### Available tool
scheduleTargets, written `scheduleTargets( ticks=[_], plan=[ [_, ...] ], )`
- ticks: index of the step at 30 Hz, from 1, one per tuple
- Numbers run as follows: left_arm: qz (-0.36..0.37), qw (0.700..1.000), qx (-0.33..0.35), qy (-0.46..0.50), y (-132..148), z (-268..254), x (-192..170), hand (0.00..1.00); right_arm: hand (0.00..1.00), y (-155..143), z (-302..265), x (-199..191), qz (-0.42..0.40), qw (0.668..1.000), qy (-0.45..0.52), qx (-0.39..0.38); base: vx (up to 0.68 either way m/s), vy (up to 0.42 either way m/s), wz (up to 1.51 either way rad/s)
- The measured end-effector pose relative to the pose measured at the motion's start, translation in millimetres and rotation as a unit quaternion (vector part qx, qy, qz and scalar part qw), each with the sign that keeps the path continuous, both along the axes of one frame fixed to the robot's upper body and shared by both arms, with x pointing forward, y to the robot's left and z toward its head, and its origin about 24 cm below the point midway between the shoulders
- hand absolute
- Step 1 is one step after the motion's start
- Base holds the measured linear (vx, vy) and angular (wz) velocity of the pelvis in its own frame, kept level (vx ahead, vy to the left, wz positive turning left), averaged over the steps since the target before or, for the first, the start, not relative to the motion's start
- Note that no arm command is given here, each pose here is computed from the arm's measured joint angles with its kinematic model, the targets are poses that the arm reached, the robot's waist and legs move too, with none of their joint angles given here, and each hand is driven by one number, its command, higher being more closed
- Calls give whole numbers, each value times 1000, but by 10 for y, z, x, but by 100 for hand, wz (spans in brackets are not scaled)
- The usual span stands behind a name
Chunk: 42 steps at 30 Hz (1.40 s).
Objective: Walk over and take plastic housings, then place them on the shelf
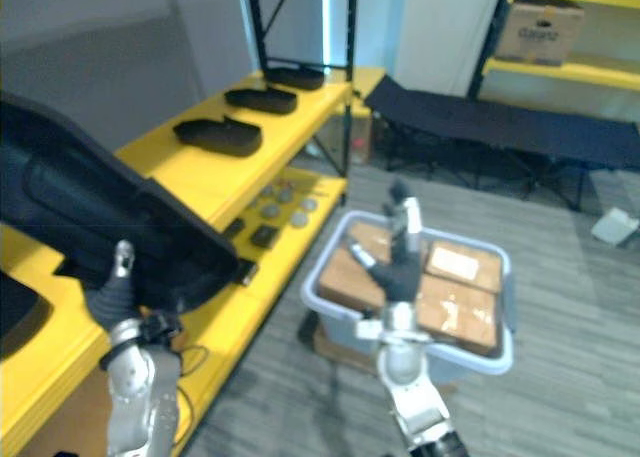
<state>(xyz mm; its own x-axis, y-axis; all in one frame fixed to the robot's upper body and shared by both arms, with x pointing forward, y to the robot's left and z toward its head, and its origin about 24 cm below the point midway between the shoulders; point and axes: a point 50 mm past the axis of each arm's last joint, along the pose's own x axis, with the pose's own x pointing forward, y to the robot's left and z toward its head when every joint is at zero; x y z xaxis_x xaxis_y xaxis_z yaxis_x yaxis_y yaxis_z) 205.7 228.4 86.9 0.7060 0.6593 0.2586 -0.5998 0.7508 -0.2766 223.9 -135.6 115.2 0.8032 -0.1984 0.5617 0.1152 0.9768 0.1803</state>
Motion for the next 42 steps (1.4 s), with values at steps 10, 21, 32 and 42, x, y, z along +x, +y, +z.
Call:
scheduleTargets(
  ticks=[10, 21, 32, 42],
  plan=[
    [148, 988, 31, 44, 296, -105, -357, 100, 0, -784, -835, -353, -99, 968, 229, 30, 22, 28, -13],
    [232, 971, 49, -20, 393, 82, -627, 100, 0, -676, -1339, -338, -33, 942, 331, 56, -20, 40, 18],
    [371, 922, 108, 20, 797, 121, -1206, 100, 0, 57, -1053, 178, 123, 956, 266, -28, 41, 42, 61],
    [242, 958, 149, 23, 654, 153, -1152, 100, 0, -60, -1133, 69, 80, 951, 296, -26, 30, 61, 65]
  ],
)
